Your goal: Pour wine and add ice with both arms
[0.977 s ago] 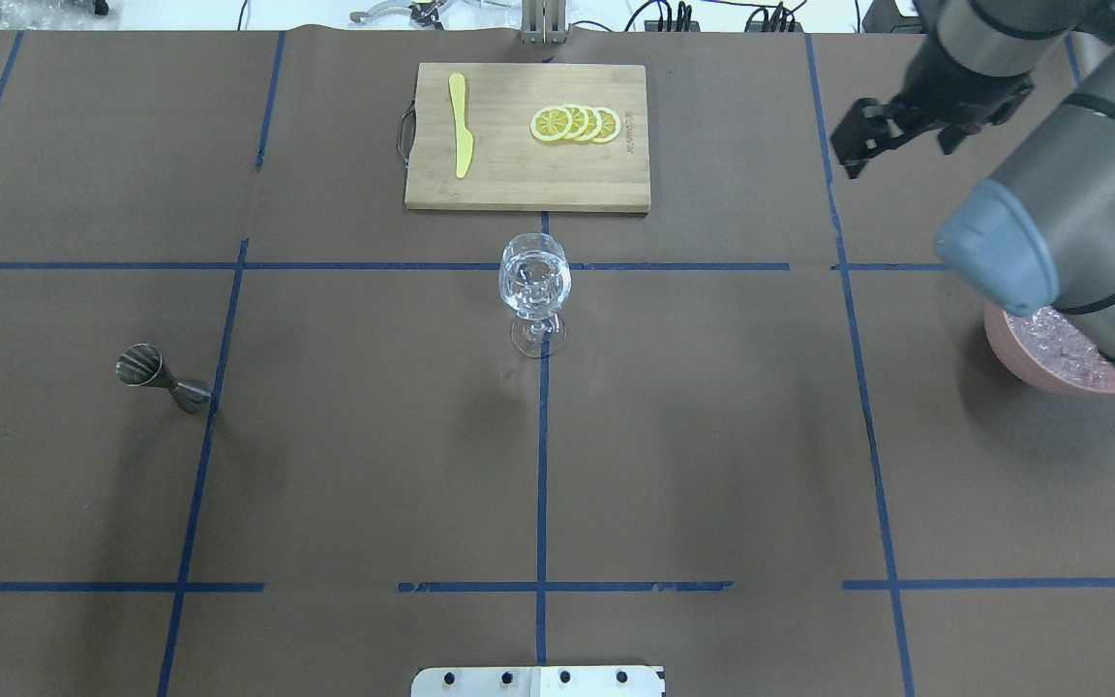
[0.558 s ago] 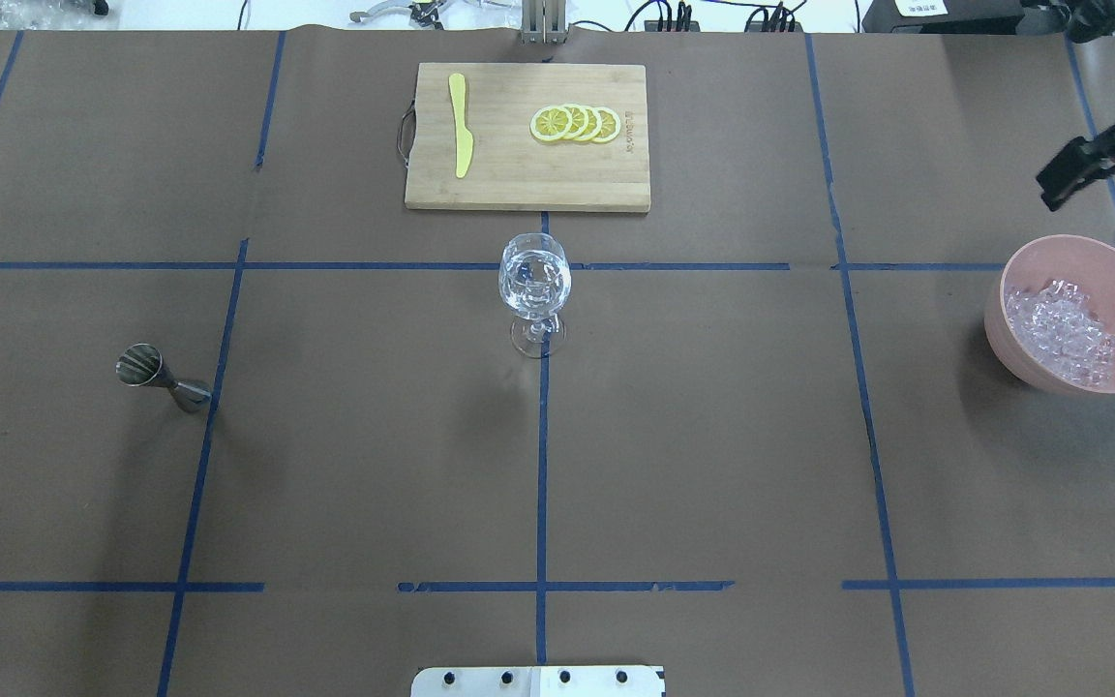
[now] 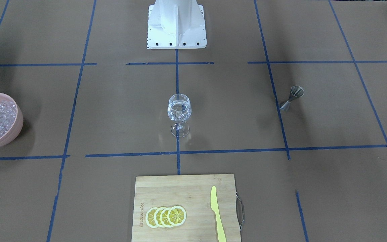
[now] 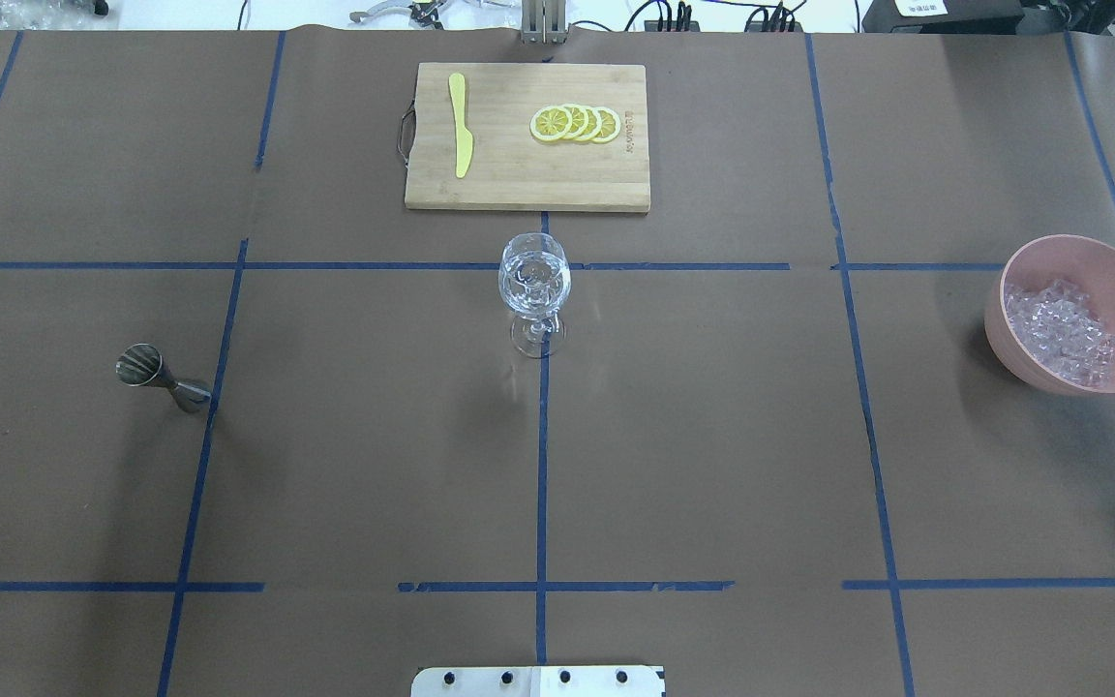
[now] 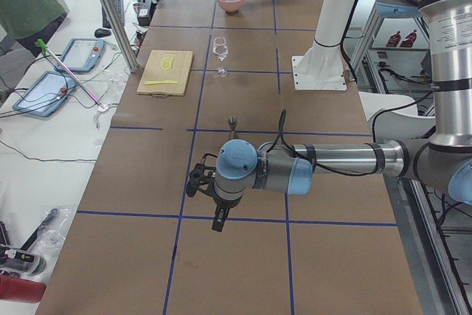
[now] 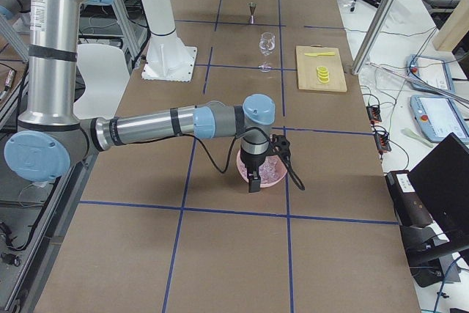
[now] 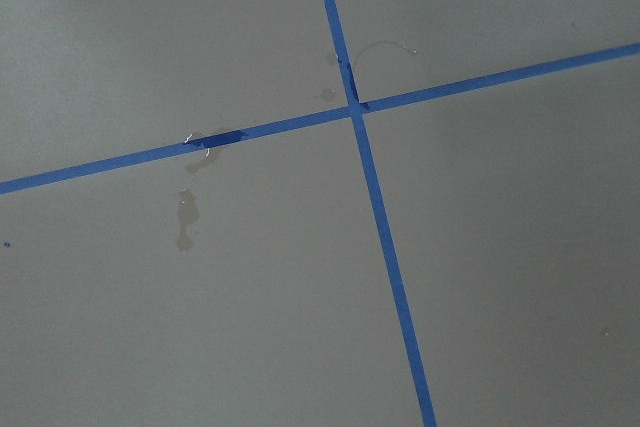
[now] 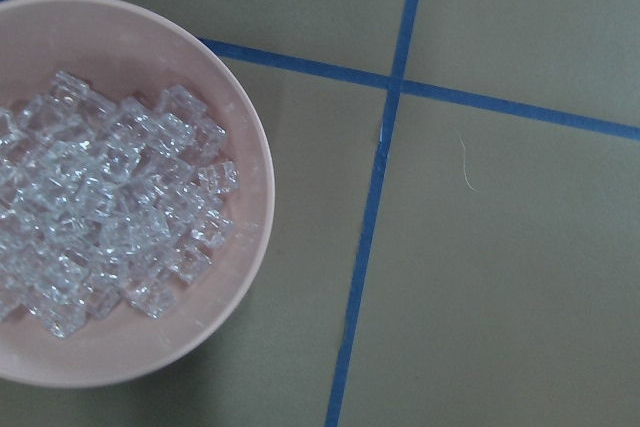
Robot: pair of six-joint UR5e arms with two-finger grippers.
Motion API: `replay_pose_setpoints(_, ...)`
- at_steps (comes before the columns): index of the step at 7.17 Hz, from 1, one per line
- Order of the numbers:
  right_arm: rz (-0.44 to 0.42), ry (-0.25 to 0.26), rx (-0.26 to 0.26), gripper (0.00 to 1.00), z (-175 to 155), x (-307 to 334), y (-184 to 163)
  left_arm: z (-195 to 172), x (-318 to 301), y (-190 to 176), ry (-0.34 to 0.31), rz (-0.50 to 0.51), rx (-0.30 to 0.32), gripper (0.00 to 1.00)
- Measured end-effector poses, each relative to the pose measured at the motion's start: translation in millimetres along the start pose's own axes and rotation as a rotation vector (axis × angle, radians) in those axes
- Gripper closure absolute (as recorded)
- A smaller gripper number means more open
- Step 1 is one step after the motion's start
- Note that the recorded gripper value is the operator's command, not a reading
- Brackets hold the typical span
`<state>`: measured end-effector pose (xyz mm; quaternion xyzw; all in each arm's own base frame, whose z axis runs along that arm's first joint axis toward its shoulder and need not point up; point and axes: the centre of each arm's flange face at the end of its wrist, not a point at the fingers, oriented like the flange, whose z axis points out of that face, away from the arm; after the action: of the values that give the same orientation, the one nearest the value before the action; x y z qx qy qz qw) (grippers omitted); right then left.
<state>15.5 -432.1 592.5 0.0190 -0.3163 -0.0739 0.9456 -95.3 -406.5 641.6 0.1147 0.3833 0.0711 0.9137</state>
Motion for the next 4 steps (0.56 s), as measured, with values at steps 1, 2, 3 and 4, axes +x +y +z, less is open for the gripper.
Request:
replay_pose_setpoints(1, 0.012, -0.017, -0.004, 0.00, 8, 9, 16, 2, -1, 2, 0.004, -0.017, -0.017, 0.00)
replay_pose_setpoints(2, 0.022, -0.028, -0.011, 0.00, 14, 13, 25, 4, -3, 4, 0.009, -0.036, -0.038, 0.00)
replay_pose_setpoints(3, 0.030, -0.032, -0.019, 0.00, 18, 16, 29, 6, -4, 7, 0.011, -0.048, -0.051, 0.00)
replay_pose_setpoints(4, 0.036, -0.032, -0.024, 0.00, 20, 18, 31, 7, -5, 7, 0.012, -0.054, -0.058, 0.00)
